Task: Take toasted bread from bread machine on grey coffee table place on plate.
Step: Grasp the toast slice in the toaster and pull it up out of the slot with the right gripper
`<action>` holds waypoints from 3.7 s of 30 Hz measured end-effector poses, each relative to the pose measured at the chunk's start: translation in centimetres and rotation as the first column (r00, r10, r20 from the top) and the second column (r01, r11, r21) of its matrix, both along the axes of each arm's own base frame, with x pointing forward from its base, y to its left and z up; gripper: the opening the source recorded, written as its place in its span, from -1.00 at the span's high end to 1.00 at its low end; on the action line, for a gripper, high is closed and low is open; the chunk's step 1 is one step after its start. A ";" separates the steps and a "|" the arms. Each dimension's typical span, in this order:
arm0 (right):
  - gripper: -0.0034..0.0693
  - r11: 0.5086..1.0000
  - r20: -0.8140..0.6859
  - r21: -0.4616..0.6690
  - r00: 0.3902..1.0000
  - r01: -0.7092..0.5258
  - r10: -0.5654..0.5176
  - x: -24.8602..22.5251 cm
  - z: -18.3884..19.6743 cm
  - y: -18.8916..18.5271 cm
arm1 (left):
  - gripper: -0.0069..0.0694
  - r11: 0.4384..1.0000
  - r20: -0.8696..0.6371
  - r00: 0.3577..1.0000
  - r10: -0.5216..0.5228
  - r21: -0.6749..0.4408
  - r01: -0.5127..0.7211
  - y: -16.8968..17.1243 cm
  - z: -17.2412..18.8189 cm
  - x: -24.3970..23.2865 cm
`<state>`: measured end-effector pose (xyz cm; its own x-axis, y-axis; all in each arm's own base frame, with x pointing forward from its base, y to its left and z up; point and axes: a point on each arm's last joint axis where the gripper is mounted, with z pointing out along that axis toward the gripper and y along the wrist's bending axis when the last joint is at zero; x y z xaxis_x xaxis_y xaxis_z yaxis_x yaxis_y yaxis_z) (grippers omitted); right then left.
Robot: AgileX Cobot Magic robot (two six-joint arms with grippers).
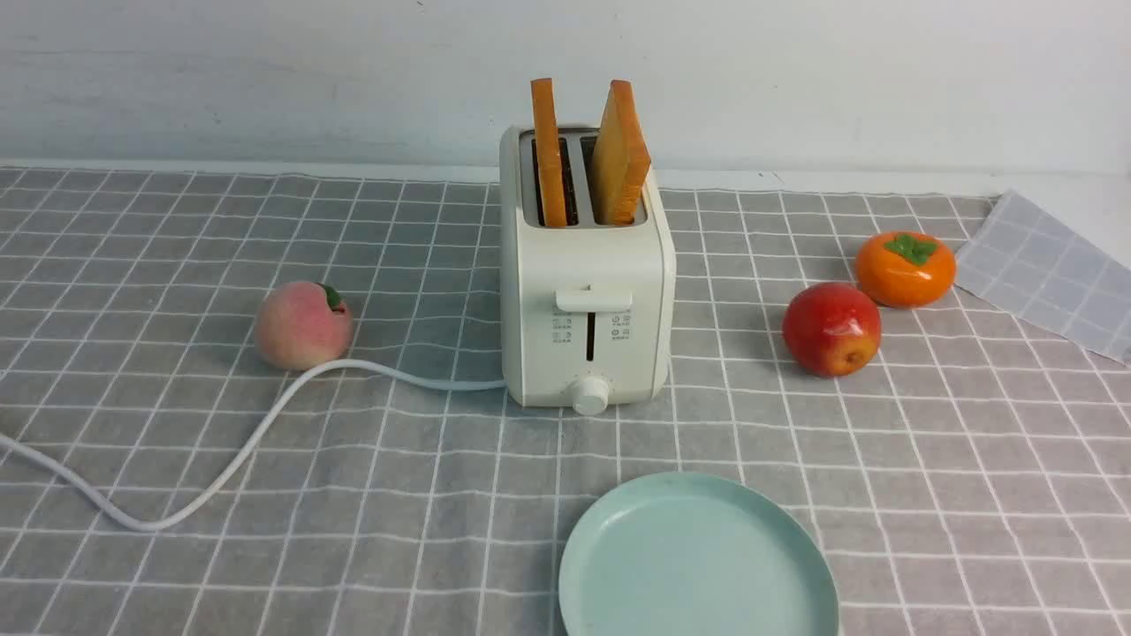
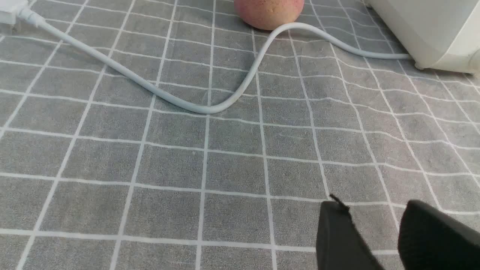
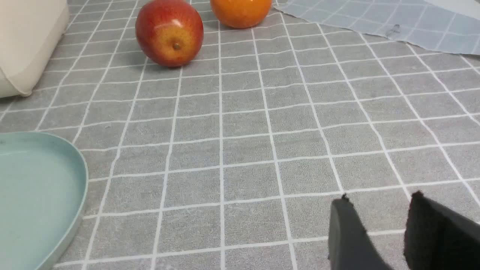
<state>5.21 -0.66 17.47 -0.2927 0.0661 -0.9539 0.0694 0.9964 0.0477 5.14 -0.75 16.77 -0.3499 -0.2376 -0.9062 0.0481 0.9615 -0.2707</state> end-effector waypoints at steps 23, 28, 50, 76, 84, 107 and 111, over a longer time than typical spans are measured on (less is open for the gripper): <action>0.25 0.994 0.307 -0.061 0.946 -0.085 0.100 0.5 2.5 0.8 | 0.20 1.000 0.235 0.972 -0.002 -0.014 0.005 -0.1 2.1 0.4; 0.25 0.982 0.508 -0.121 0.841 -0.143 0.185 0.1 4.6 1.5 | 0.20 0.999 0.238 0.971 0.003 -0.043 0.007 -0.1 2.2 0.4; 0.25 0.965 0.717 0.103 0.690 -0.242 0.097 -1.4 15.2 1.5 | 0.20 0.885 0.610 0.770 0.186 -0.445 0.139 0.6 9.8 -0.9; 0.25 0.914 -0.559 0.384 0.821 0.131 0.117 19.8 16.0 3.3 | 0.20 0.955 -0.156 0.986 -0.053 -0.296 0.004 -2.5 21.7 7.5; 0.25 0.705 -0.313 0.671 0.775 -0.229 0.549 25.0 14.4 7.6 | 0.20 0.879 -0.259 0.959 -0.114 -0.476 -0.024 -3.7 18.3 8.6; -0.76 0.654 -0.012 0.514 0.758 -0.555 0.652 40.6 10.7 17.0 | 0.20 0.887 -0.421 0.886 -0.192 -0.460 -0.026 -4.4 16.8 8.4; -0.31 0.657 -0.025 0.527 0.763 -0.539 0.646 41.1 9.7 17.1 | 0.20 0.890 -0.428 0.883 -0.193 -0.455 -0.026 -4.4 16.7 8.4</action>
